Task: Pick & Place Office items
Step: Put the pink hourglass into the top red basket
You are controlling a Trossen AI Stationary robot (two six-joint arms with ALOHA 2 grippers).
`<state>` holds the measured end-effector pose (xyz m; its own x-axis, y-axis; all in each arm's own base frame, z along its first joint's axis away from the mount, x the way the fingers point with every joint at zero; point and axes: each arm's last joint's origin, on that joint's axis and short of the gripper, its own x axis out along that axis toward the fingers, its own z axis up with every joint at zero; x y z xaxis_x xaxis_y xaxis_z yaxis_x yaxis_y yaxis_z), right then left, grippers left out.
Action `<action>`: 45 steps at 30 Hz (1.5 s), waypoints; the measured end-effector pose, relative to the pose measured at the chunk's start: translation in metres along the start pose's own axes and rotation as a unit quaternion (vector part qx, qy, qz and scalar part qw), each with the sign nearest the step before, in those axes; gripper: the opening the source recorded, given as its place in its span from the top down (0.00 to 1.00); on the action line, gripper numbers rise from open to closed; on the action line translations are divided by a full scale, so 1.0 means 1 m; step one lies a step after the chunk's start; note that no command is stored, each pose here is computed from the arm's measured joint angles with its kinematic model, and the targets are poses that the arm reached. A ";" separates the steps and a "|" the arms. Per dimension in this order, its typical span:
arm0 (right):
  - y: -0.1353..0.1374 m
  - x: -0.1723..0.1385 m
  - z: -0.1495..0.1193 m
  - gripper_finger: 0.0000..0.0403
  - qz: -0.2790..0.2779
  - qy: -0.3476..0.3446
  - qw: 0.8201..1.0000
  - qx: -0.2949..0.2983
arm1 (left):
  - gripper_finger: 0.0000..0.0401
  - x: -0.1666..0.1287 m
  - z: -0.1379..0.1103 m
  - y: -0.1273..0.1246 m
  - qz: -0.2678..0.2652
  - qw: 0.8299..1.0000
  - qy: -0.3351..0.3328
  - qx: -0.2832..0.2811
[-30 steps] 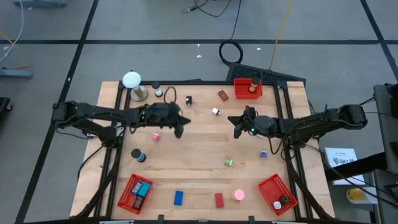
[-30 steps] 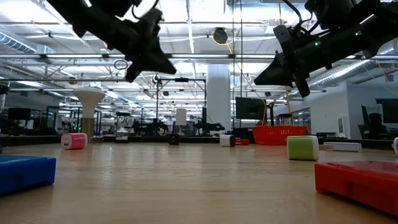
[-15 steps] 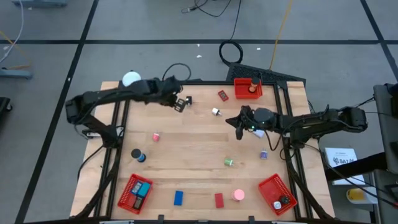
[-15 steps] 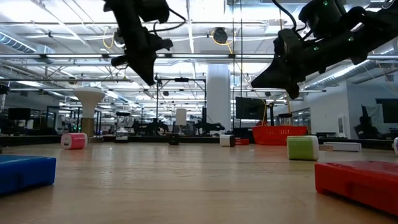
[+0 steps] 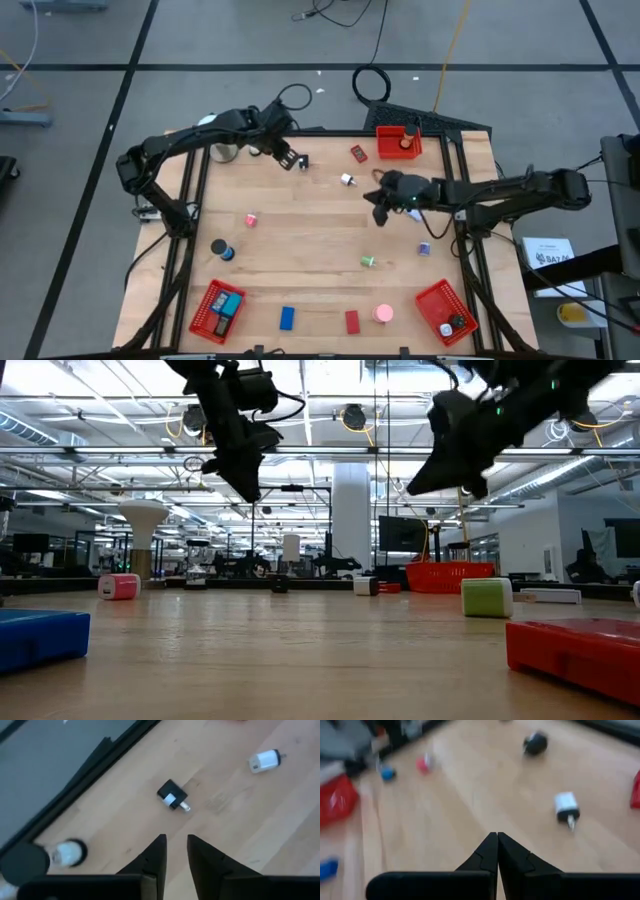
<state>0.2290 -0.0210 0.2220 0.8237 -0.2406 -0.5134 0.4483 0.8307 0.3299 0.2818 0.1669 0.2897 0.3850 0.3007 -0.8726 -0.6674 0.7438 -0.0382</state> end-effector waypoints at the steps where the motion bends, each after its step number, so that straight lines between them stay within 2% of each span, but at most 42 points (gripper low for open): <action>1: 0.007 -0.003 0.003 1.00 -0.003 0.025 1.000 -0.013 | 0.80 0.001 0.001 -0.002 -0.008 1.000 -0.006 0.012; 6: 0.040 -0.033 0.017 1.00 -0.002 0.134 0.990 -0.033 | 0.88 0.016 -0.003 -0.023 -0.095 0.993 -0.051 0.050; 10: 0.067 -0.060 0.014 1.00 -0.014 0.228 0.973 -0.042 | 0.98 0.036 -0.015 -0.046 -0.171 0.976 -0.109 0.080; 12: 0.080 -0.069 0.009 1.00 -0.031 0.281 0.958 -0.048 | 0.98 0.046 -0.025 -0.061 -0.214 0.961 -0.141 0.100; 17: 0.110 -0.076 -0.006 1.00 -0.063 0.394 0.915 -0.061 | 0.96 0.059 -0.051 -0.088 -0.305 0.910 -0.240 0.144; 20: 0.127 -0.071 -0.015 1.00 -0.052 0.433 0.898 -0.065 | 0.99 0.062 -0.068 -0.095 -0.355 0.876 -0.282 0.165; 22: 0.137 -0.066 -0.023 1.00 -0.045 0.458 0.885 -0.071 | 0.99 0.065 -0.077 -0.094 -0.382 0.862 -0.293 0.158; 26: 0.152 -0.058 -0.038 0.96 -0.044 0.503 0.861 -0.062 | 0.97 0.071 -0.093 -0.087 -0.394 0.859 -0.302 0.128; 30: 0.163 -0.051 -0.048 0.88 -0.029 0.545 0.838 -0.008 | 0.99 0.074 -0.100 -0.085 -0.399 0.856 -0.300 0.134; 33: 0.174 -0.051 -0.052 0.79 0.001 0.544 0.839 0.024 | 0.99 0.074 -0.101 -0.086 -0.406 0.857 -0.290 0.129; 38: 0.191 -0.054 -0.056 0.64 0.036 0.508 0.859 0.056 | 0.96 0.074 -0.103 -0.087 -0.412 0.859 -0.280 0.121; 41: 0.198 -0.060 -0.062 0.58 0.046 0.483 0.874 0.039 | 0.95 0.075 -0.103 -0.087 -0.402 0.856 -0.292 0.144; 45: 0.204 -0.072 -0.072 0.54 0.050 0.474 0.879 0.010 | 0.98 0.075 -0.102 -0.086 -0.383 0.861 -0.303 0.145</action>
<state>0.2361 0.2018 0.2688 0.2040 0.3674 -0.9074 0.4043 0.8126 0.4199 0.3032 0.0645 0.1779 0.9613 -0.1534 -0.2289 0.0832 0.9536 -0.2893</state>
